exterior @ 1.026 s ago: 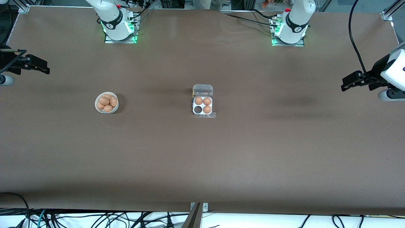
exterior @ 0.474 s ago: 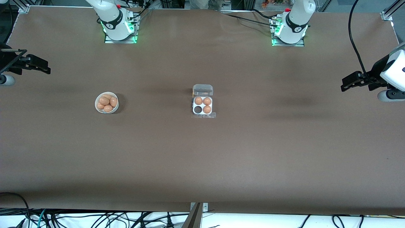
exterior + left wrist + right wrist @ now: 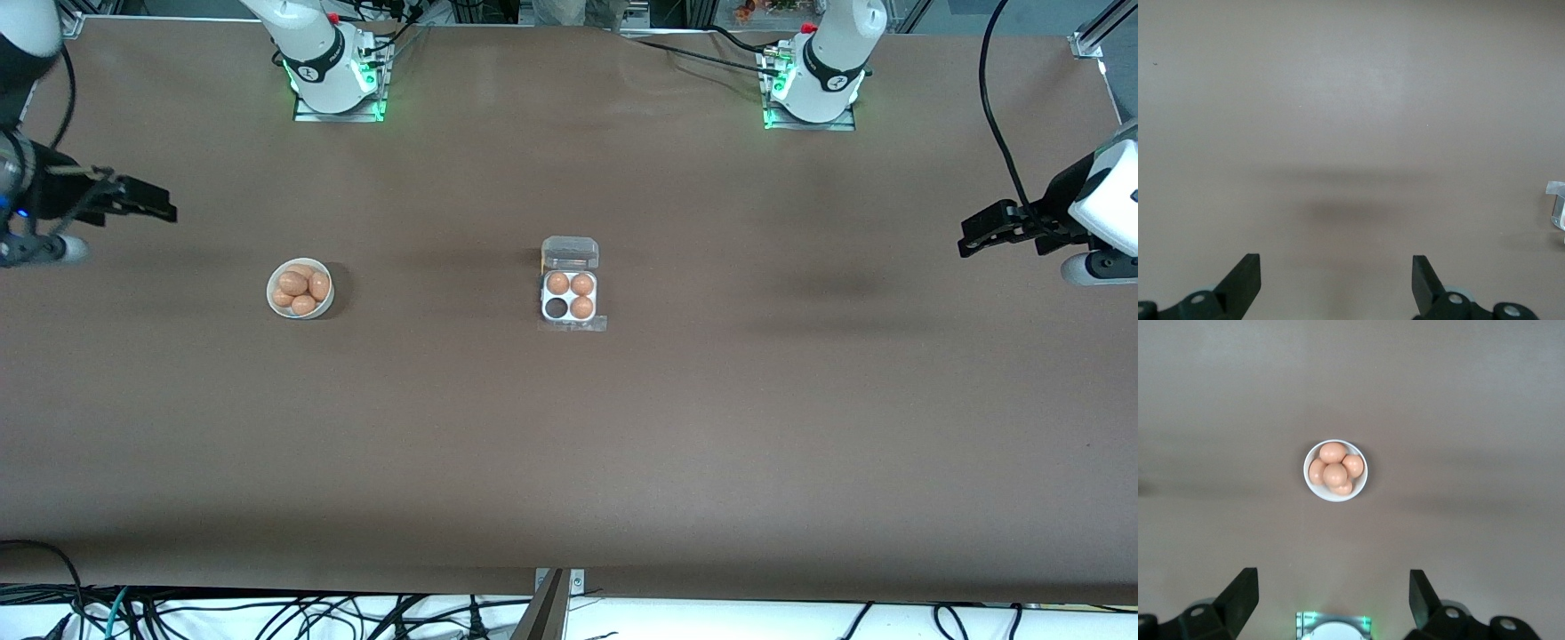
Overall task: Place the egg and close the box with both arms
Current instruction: 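Move the right gripper over the white bowl of eggs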
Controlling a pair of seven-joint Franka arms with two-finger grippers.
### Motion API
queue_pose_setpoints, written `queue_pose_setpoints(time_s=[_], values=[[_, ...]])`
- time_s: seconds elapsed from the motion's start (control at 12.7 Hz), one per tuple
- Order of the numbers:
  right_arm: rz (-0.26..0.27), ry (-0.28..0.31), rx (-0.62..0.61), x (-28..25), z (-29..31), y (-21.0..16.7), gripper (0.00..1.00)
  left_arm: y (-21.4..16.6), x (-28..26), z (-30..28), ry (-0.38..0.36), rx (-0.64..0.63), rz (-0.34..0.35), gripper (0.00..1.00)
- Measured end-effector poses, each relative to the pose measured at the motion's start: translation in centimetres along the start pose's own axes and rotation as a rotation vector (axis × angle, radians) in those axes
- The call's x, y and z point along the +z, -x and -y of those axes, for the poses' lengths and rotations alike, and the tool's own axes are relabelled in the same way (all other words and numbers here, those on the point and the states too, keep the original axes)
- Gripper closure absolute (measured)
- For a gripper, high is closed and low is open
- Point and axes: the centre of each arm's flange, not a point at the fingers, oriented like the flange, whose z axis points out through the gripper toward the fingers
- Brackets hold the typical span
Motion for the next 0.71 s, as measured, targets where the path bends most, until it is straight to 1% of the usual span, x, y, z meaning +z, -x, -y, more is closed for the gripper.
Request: queue_pose_setpoints(time_s=[0.24,0.39,0.55,0.71], values=[[0.003,-0.002,0.000,7.8,-0.2,-1.5,0.00,0.0,0.0,0.0,0.000,0.000,0.000,0.00],[-0.007,-0.002,0.000,13.2,-0.2,-1.6,0.00,0.0,0.0,0.0,0.000,0.000,0.000,0.00],[-0.031,-0.001,0.000,17.8,-0.1,-1.1,0.00,0.0,0.1,-0.1,0.000,0.001,0.001,0.00],[-0.055,0.001,0.003,21.1,0.1,-0.5,0.00,-0.1,0.2,-0.1,0.000,0.001,0.002,0.00]])
